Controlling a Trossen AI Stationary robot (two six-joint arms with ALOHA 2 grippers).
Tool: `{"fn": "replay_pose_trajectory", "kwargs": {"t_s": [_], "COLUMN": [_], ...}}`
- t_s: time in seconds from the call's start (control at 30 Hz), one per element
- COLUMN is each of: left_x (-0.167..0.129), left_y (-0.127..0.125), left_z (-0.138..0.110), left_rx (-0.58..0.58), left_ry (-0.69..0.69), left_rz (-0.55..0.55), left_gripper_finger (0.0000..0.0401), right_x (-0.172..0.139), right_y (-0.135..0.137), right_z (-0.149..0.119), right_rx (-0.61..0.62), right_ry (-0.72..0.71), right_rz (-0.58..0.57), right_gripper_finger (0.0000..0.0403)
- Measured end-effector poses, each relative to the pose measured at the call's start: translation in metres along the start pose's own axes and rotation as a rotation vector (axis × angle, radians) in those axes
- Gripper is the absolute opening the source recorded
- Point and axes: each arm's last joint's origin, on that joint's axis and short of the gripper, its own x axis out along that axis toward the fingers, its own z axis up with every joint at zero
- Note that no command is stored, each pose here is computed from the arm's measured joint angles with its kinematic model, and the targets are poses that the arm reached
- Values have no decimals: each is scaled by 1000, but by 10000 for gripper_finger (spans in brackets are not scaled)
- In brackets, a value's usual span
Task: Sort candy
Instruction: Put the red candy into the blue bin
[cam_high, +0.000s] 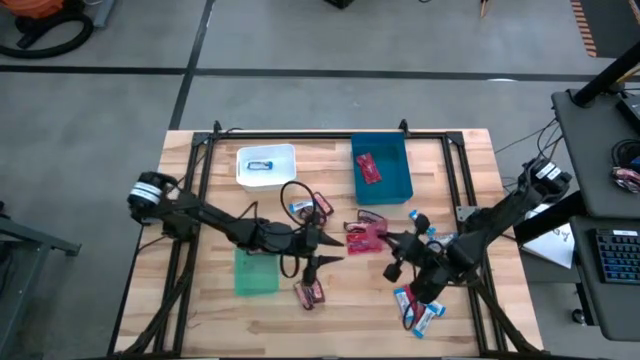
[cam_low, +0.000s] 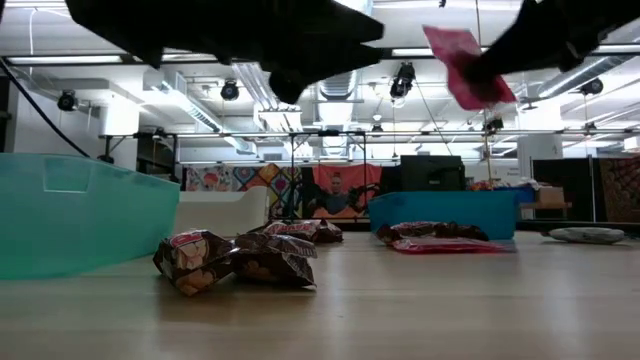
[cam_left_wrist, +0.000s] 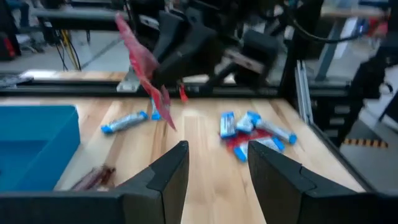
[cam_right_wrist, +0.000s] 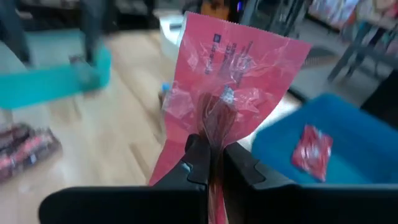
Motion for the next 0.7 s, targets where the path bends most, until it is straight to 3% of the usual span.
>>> {"fn": "replay_pose_trajectory", "kwargs": {"t_s": [0.23,0.7], "left_x": [17,19], "left_y": [14,21], "left_z": [-4,1], "left_rx": [-72,-79], "left_ry": [-116,-193], "left_rz": [30,45], "left_gripper_finger": [149,149], "right_x": [4,9], "right_y": [20,20], "right_z": [10,17], "right_rx": [-44,-31], "right_ry": [-101,-123], "right_rz": [33,22], "right_gripper_finger": [13,13]}}
